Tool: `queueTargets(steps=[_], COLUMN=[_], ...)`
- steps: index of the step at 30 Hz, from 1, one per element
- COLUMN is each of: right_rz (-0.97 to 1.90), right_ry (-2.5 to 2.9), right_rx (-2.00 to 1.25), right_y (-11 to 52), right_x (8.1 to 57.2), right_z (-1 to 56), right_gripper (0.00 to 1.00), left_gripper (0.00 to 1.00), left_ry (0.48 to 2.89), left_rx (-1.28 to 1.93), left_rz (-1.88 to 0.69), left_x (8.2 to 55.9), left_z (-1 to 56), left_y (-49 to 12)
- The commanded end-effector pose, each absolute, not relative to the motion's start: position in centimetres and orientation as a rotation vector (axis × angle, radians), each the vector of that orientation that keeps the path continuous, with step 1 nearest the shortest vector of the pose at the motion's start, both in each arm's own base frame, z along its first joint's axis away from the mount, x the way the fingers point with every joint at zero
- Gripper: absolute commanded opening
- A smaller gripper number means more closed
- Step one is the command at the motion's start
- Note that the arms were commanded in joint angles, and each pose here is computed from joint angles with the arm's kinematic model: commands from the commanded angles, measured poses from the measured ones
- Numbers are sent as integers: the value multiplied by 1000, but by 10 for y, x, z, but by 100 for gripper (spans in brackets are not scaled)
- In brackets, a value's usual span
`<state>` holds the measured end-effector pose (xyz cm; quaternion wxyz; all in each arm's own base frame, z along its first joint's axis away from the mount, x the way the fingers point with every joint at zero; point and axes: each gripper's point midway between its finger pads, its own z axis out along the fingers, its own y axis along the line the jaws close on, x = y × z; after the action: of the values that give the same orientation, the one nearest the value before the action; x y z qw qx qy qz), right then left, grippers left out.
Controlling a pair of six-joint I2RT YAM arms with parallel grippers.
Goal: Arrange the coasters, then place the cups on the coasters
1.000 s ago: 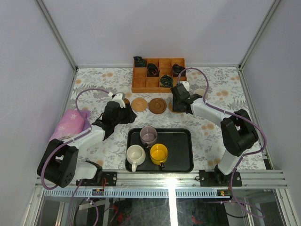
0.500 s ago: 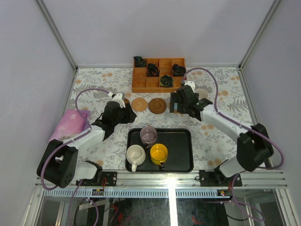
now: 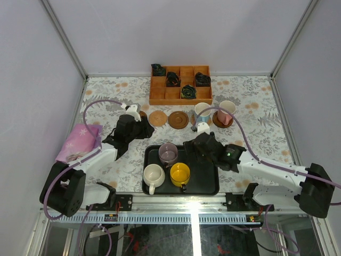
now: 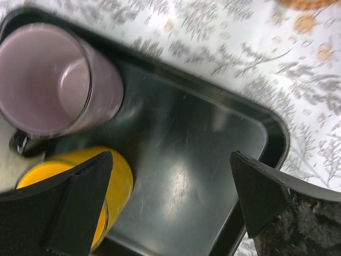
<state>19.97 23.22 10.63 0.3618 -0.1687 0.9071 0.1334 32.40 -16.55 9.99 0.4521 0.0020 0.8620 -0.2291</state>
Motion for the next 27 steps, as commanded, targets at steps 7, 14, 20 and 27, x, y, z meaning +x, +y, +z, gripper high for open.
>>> queueTargets(steps=[7, 14, 20, 27], right_rz=[569, 677, 693, 638], right_ry=[2212, 2219, 2217, 2253], right_rx=[-602, -699, -769, -790], right_y=[248, 263, 279, 288], right_x=[137, 109, 89, 76], right_z=[118, 114, 108, 101], right_gripper=[100, 99, 99, 99], left_gripper=[50, 50, 50, 50], left_ry=[2075, 2088, 2092, 2089], left_rx=[-14, -22, -20, -18], left_rz=[-567, -551, -545, -558], left_x=[333, 332, 333, 330], left_z=[117, 112, 112, 114], left_y=[-165, -162, -162, -162])
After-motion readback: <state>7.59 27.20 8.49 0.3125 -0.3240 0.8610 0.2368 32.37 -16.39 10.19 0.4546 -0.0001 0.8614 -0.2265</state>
